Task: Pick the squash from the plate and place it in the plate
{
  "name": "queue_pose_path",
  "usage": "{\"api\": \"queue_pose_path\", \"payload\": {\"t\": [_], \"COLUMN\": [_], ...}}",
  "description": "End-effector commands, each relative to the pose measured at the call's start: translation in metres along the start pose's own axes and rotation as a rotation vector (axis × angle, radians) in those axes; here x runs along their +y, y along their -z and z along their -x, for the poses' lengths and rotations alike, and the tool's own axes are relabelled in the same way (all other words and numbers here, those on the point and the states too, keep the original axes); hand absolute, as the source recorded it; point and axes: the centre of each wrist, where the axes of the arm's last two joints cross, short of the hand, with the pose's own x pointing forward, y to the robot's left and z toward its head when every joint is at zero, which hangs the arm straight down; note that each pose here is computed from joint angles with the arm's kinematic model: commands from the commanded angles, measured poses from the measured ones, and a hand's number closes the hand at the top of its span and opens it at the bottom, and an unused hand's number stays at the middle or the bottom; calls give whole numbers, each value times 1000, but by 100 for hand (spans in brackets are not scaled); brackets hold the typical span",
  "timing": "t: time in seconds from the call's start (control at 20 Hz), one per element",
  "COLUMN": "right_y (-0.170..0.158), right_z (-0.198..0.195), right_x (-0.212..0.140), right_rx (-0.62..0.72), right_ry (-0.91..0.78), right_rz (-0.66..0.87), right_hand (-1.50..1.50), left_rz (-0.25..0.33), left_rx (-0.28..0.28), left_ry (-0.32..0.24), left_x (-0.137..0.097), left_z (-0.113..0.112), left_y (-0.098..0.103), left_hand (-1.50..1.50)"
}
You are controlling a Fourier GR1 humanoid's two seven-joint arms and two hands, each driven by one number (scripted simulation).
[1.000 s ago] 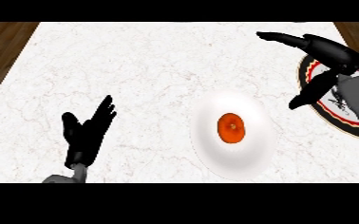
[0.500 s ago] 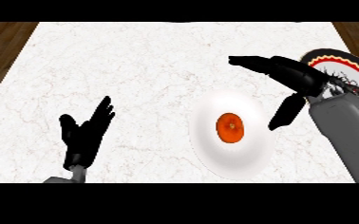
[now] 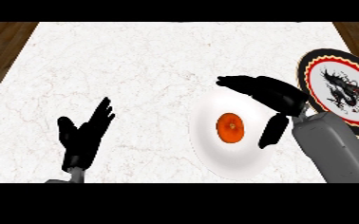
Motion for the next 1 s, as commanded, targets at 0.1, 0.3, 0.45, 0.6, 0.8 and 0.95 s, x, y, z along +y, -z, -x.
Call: {"api": "queue_pose_path", "payload": {"t": [0.1,0.3,0.45,0.6,0.8,0.95], "right_y": [2,-6,7,18,32,26], "right_z": [-18,-10,-7,6,-10,3], "right_x": [17,34,38,48,42,57], "right_rx": [-7,29,78,105,105,98], "right_ry": [9,-41,-87,-119,-130,-96], "right_rz": [-41,-24,5,12,-8,-13], "right_hand": [-150,-150,-150,-150,-150,-150], "left_rz": [14,-9,11,-19,1,6], "left_rx": [34,33,28,34,32,52], "left_ry": [2,8,-10,2,0,13], "left_x": [-7,-5,6,2,3,8], "left_z": [6,10,-1,-11,-16,1], "left_y": [11,-8,-4,7,11,4], "left_hand": [0,0,0,0,0,0]}}
